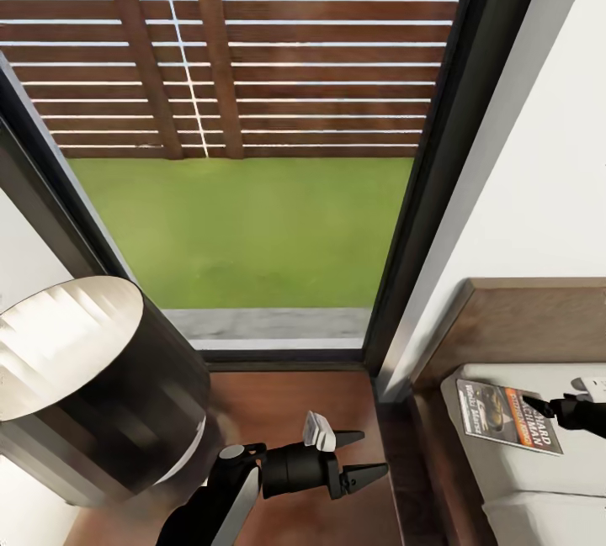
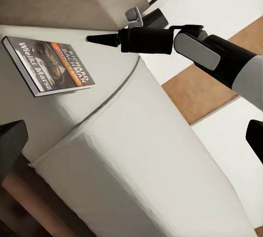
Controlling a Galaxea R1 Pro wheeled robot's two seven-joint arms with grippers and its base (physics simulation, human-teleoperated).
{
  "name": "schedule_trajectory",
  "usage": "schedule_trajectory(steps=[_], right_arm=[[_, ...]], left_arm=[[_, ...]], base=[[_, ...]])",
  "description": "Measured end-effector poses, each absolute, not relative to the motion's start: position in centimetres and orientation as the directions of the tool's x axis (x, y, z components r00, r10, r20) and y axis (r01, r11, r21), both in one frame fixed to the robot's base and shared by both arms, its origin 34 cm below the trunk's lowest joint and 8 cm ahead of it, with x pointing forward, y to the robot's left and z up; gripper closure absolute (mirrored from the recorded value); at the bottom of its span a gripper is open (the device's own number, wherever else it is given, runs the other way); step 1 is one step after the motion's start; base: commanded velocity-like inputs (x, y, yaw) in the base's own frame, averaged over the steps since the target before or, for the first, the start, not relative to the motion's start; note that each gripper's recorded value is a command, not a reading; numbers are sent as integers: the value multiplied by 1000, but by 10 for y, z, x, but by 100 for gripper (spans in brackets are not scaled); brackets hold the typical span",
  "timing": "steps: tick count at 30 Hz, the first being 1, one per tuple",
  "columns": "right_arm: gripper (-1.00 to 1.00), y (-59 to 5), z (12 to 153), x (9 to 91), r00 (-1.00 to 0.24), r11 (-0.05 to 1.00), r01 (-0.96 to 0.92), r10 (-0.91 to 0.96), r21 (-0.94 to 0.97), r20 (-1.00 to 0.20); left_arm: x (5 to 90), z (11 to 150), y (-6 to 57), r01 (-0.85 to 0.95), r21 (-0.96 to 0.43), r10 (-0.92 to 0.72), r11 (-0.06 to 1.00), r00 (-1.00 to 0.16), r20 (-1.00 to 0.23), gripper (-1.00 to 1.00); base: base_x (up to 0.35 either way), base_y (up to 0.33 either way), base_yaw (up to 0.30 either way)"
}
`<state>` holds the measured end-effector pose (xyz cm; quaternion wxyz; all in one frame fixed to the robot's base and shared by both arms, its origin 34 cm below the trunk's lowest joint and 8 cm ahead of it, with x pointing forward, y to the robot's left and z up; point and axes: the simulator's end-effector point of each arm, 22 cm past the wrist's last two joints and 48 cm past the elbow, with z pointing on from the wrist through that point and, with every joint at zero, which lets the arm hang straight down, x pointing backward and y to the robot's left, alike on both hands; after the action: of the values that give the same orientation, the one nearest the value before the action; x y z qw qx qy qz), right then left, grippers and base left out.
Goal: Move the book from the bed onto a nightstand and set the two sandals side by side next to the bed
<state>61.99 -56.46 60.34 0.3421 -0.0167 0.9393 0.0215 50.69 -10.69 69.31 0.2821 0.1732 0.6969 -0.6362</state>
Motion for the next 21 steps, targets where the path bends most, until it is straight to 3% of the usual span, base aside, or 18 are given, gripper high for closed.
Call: schedule_trajectory(steps=[21], right_arm=[[-100, -565, 644, 625, -765, 999, -46, -17, 29, -644]], left_arm=[[512, 733, -107, 600, -789, -118, 130, -781, -614, -100]], base=[[0, 0, 0]])
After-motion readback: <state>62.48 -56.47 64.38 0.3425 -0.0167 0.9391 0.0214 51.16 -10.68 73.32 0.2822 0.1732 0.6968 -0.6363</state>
